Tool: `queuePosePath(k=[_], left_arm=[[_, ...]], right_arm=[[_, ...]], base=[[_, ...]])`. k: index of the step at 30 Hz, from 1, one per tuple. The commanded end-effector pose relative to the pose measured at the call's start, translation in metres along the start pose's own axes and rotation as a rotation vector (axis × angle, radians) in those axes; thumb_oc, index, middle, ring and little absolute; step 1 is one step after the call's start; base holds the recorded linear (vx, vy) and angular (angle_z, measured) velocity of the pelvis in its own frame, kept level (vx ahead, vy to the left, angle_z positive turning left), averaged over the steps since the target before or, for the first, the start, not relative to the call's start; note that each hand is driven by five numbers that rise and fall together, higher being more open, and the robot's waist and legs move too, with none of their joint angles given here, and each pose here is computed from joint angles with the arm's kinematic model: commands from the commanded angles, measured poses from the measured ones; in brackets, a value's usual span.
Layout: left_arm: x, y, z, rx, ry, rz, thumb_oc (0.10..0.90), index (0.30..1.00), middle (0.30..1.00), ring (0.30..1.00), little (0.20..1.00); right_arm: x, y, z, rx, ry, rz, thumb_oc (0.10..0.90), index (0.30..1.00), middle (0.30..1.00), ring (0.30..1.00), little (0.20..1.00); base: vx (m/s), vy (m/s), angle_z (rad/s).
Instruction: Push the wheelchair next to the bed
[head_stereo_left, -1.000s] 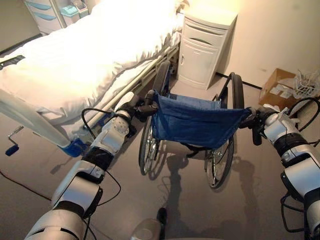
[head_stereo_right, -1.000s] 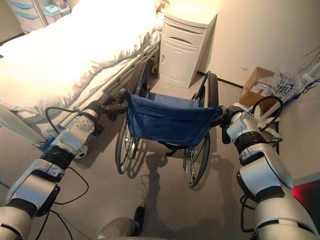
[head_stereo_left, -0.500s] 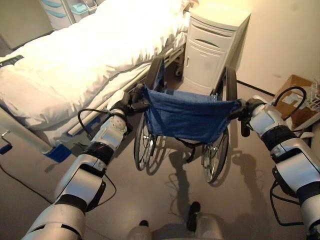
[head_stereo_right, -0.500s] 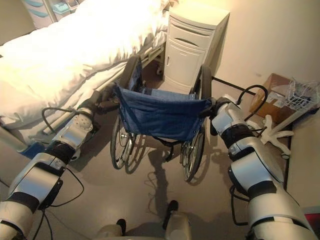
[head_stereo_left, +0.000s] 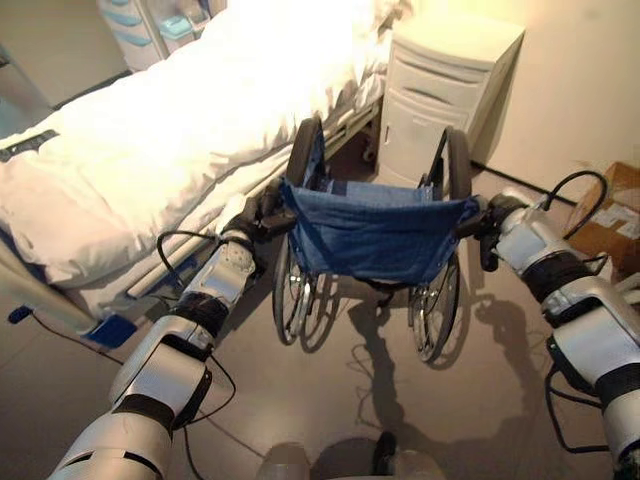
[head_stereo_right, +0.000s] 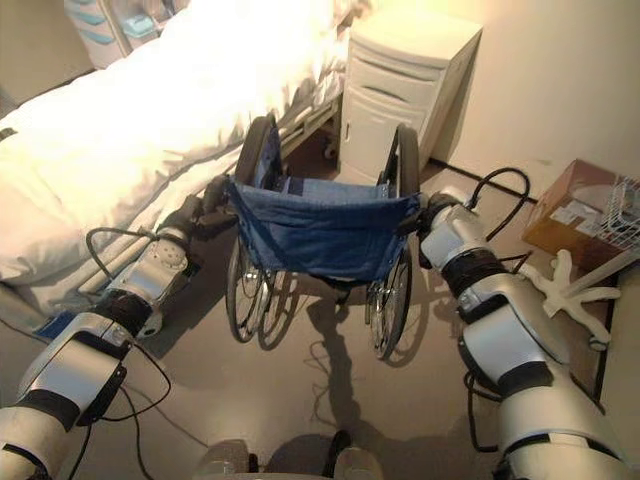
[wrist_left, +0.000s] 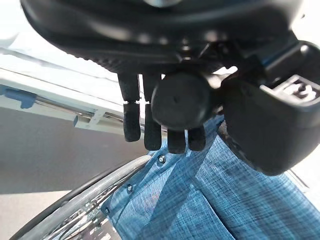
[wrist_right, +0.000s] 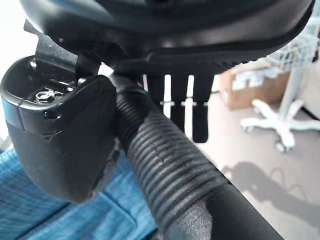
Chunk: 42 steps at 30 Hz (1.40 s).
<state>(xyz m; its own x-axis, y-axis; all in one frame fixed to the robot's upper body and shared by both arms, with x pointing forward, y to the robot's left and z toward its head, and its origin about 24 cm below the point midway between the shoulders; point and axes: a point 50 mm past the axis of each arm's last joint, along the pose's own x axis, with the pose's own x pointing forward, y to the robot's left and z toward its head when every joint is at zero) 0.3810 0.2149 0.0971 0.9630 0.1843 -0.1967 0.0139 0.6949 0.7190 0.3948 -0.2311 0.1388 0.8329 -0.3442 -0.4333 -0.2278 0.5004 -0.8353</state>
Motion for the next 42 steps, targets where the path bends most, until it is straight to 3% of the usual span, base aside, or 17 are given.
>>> queuePosePath(k=[1, 5, 10, 13, 18, 23, 30, 36, 42], left_arm=[[0.003, 0.002, 0.000, 0.040, 0.020, 0.001, 0.400, 0.300, 0.300, 0.300, 0.300], [0.002, 0.023, -0.021, 0.058, 0.087, 0.004, 0.400, 0.300, 0.300, 0.300, 0.300], [0.002, 0.026, -0.024, 0.080, 0.101, 0.003, 0.400, 0.300, 0.300, 0.300, 0.300], [0.007, 0.035, -0.012, 0.097, 0.072, 0.061, 0.400, 0.300, 0.300, 0.300, 0.300], [0.009, 0.027, -0.005, 0.081, 0.075, 0.059, 0.400, 0.300, 0.300, 0.300, 0.300], [0.006, 0.011, -0.018, 0.084, 0.096, 0.019, 0.400, 0.300, 0.300, 0.300, 0.300], [0.002, 0.013, -0.028, 0.066, 0.109, 0.028, 0.400, 0.300, 0.300, 0.300, 0.300], [-0.001, 0.030, -0.023, 0.058, 0.083, 0.073, 0.400, 0.300, 0.300, 0.300, 0.300], [-0.004, 0.019, -0.033, 0.093, 0.107, 0.010, 0.400, 0.300, 0.300, 0.300, 0.300]], right_arm=[[-0.020, 0.031, 0.063, -0.070, -0.378, 0.174, 0.400, 0.300, 0.300, 0.300, 0.300], [-0.018, 0.031, 0.062, -0.078, -0.401, 0.199, 0.400, 0.300, 0.300, 0.300, 0.300], [-0.015, 0.051, 0.050, -0.070, -0.406, 0.204, 0.400, 0.300, 0.300, 0.300, 0.300], [-0.019, 0.049, 0.067, -0.041, -0.452, 0.148, 0.400, 0.300, 0.300, 0.300, 0.300], [-0.019, 0.043, 0.077, -0.037, -0.459, 0.130, 0.400, 0.300, 0.300, 0.300, 0.300], [-0.011, 0.049, 0.060, -0.025, -0.412, 0.146, 0.400, 0.300, 0.300, 0.300, 0.300], [-0.014, 0.046, 0.062, -0.076, -0.447, 0.124, 0.400, 0.300, 0.300, 0.300, 0.300], [-0.026, 0.018, 0.080, -0.073, -0.514, 0.041, 0.400, 0.300, 0.300, 0.300, 0.300], [-0.019, 0.021, 0.066, -0.065, -0.464, 0.069, 0.400, 0.300, 0.300, 0.300, 0.300]], base=[[0.52, 0.319, -0.47], [0.39, 0.347, -0.85], [0.27, 0.254, -0.71], [0.04, 0.134, -0.33], [0.06, 0.154, -0.34], [0.23, 0.167, -0.06], [0.13, 0.023, 0.06], [-0.02, -0.167, -0.08], [0.09, -0.116, 0.48]])
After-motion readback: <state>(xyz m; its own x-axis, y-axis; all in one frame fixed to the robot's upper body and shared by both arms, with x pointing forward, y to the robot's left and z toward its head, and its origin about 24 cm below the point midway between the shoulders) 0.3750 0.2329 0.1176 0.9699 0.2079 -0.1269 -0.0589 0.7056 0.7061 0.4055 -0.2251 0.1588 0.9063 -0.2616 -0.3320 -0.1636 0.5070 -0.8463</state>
